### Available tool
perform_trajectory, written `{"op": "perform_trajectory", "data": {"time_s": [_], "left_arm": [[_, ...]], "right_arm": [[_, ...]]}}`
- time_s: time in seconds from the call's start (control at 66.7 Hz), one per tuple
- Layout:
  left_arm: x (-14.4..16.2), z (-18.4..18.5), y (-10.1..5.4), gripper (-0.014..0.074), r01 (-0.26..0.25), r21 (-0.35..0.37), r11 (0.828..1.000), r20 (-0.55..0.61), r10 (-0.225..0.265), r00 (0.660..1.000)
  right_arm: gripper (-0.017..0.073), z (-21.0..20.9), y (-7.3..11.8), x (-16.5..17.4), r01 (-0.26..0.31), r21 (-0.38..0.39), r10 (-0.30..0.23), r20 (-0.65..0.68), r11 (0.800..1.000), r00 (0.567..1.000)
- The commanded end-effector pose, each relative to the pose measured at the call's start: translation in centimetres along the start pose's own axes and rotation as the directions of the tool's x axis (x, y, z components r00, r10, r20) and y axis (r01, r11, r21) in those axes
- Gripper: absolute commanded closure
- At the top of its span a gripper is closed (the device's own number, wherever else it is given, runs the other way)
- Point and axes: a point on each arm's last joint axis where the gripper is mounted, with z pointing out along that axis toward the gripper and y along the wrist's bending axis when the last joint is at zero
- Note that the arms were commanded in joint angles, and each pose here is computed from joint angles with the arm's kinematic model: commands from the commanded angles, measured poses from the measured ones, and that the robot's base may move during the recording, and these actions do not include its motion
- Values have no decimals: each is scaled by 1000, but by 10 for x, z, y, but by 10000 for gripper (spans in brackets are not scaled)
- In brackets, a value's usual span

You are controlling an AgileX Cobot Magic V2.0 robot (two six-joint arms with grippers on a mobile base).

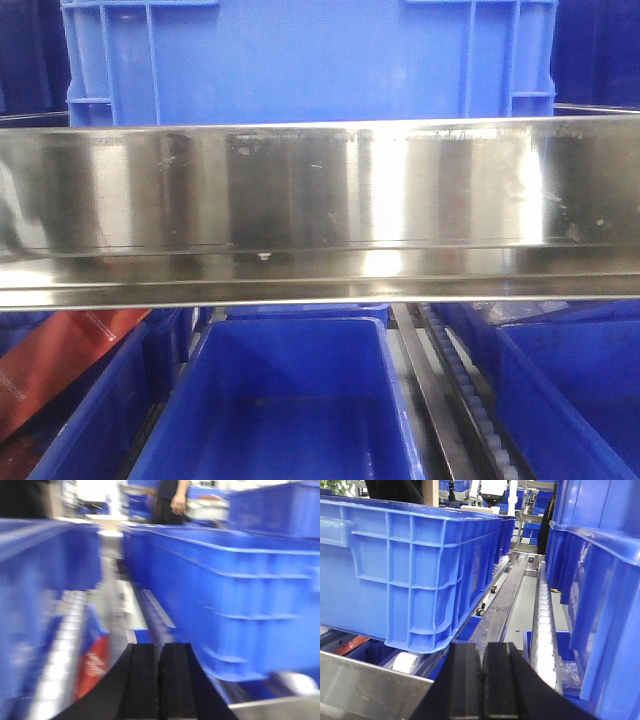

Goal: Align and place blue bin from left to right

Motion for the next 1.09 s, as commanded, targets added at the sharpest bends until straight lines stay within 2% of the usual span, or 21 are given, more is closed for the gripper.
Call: {"op": "perform_trajectory", "data": {"time_s": [0.0,0.105,0.315,0.345,0.39,1.079], "left_arm": [[9,-2,2,704,-10,-43,999,49,12,999],[38,-1,7,704,-22,-101,995,83,30,996],[95,3,10,704,-21,-108,994,119,34,992],[92,3,10,704,-21,-109,994,158,38,987],[99,4,10,704,-21,-107,994,79,29,996],[97,4,11,704,-21,-110,994,103,32,994]], "right_arm": [[628,0,0,-2,22,1,-22,29,1000,999],[628,0,0,-2,22,1,-22,29,1000,999],[628,0,0,-2,22,1,-22,29,1000,999],[628,0,0,-2,22,1,-22,29,1000,999],[628,0,0,-2,22,1,-22,29,1000,999],[628,0,0,-2,22,1,-22,27,1000,999]]}}
